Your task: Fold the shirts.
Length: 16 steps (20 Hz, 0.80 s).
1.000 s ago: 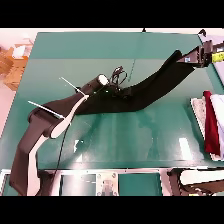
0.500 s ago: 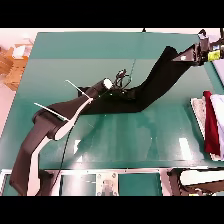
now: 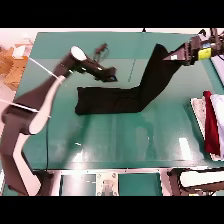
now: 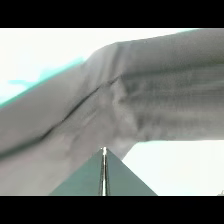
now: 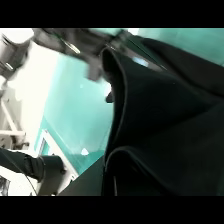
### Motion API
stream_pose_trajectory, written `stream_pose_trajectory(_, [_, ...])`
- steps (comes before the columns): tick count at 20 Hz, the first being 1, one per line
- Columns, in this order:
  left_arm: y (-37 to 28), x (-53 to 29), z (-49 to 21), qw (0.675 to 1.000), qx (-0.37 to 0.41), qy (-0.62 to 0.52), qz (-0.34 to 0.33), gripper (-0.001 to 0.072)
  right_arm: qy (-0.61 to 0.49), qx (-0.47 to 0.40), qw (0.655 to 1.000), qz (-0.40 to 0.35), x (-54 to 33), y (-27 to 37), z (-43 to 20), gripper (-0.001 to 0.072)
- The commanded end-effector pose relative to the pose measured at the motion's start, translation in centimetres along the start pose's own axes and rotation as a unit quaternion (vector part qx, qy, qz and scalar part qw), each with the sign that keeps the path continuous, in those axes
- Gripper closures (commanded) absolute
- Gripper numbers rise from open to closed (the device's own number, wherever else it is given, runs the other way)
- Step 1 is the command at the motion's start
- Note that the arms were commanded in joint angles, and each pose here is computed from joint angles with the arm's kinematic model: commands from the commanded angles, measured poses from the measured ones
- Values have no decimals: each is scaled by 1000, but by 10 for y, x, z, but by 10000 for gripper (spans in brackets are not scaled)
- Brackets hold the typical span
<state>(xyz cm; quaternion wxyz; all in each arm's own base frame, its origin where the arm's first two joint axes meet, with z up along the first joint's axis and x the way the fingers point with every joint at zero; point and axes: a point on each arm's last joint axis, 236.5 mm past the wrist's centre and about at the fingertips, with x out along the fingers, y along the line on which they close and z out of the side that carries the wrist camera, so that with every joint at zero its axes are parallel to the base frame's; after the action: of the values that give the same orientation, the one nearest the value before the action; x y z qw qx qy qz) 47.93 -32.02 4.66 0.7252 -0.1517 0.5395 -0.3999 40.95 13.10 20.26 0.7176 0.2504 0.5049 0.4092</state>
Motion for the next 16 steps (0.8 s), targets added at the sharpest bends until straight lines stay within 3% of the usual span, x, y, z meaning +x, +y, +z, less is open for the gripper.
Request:
stream_pose_trajectory(1, [36,-95,-18,997,-10,40,63,683,-2,-18,1000,17,54,37,10,694])
stream_pose_trajectory(4, [67,-166,-16,992,-27,3,123,683,-17,-32,999,22,130,63,12,694])
stream_pose_trajectory(9, [99,-233,-15,985,-63,-49,154,683,-62,-20,998,-4,323,54,-16,692])
stream_pose_trajectory(10, [104,-237,-18,984,-70,-49,155,683,-66,-30,997,-16,366,48,-33,598])
stream_pose_trajectory(11, [107,-239,-19,984,-74,-48,156,683,-65,-35,997,-26,399,42,-51,284])
stream_pose_trajectory(12, [108,-240,-21,984,-75,-47,158,683,-53,-38,997,-32,420,36,-66,128])
stream_pose_trajectory(16, [108,-240,-23,985,-66,-42,157,683,-48,-45,995,-71,348,-7,-20,129])
